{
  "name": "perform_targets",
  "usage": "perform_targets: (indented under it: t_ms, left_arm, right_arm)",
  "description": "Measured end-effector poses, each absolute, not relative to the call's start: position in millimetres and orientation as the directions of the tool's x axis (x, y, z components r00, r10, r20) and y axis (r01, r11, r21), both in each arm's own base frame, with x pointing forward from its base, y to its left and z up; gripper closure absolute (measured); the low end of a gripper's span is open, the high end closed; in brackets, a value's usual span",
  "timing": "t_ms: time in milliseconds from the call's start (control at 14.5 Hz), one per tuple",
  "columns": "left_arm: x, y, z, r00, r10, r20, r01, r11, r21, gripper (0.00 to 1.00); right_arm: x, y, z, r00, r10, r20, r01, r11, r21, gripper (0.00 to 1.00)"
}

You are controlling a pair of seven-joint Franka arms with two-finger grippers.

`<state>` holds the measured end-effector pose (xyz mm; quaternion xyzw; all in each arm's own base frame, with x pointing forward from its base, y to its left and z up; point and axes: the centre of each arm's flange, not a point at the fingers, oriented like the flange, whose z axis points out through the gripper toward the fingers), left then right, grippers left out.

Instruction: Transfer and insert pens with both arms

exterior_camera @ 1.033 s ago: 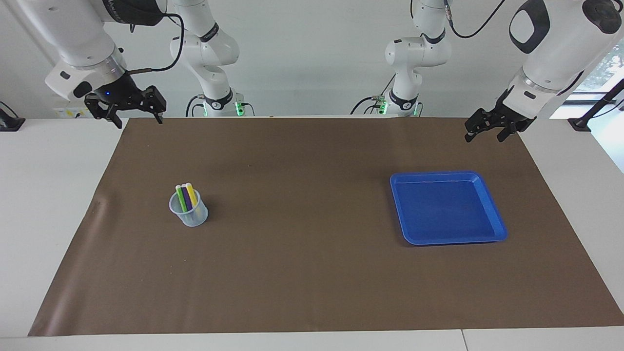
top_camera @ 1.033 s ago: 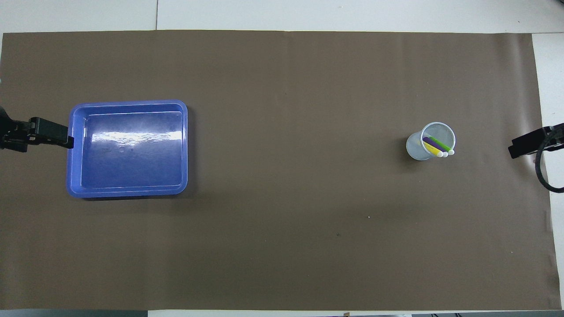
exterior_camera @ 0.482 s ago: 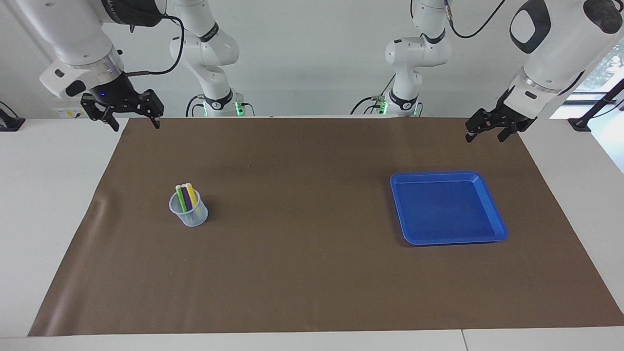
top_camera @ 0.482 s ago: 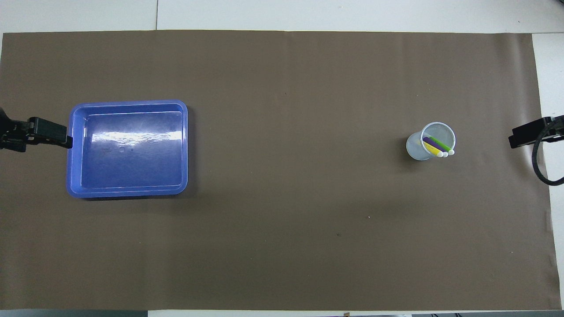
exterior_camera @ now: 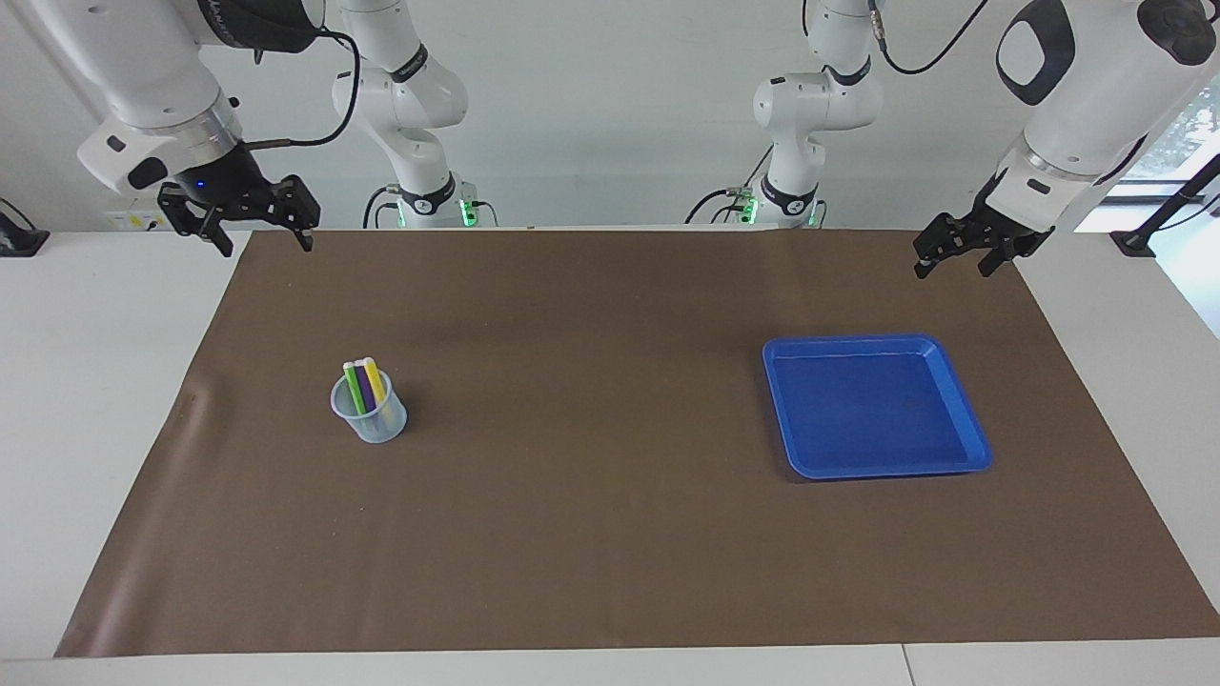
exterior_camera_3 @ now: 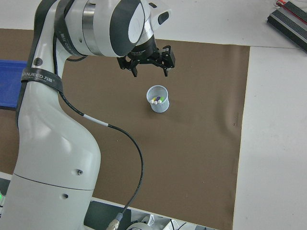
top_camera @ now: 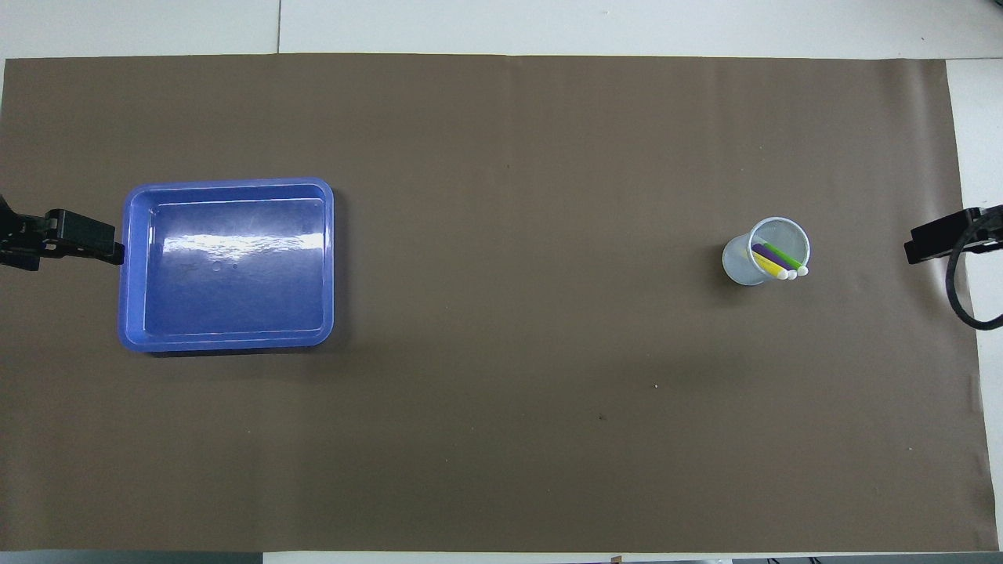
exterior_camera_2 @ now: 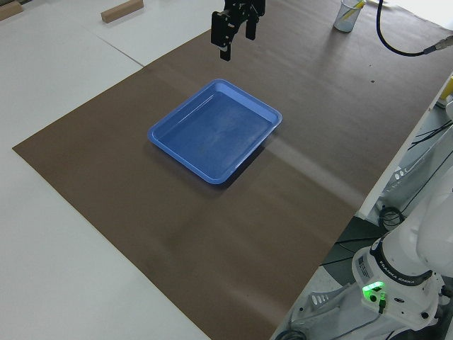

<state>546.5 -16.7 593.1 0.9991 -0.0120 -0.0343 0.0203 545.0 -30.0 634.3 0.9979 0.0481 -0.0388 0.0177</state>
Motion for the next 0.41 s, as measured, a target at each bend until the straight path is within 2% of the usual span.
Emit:
perform_targets:
  t_ms: [413]
  left_arm:
    - [546.5, -17.1, 593.1, 0.997, -0.026, -0.068, -0.023, -0.999, 0.041, 0.0]
  right_arm:
    - [545.1, -28.9, 634.3, 0.992, 0.097, -0.079, 0.099, -0.995, 0.031, 0.0]
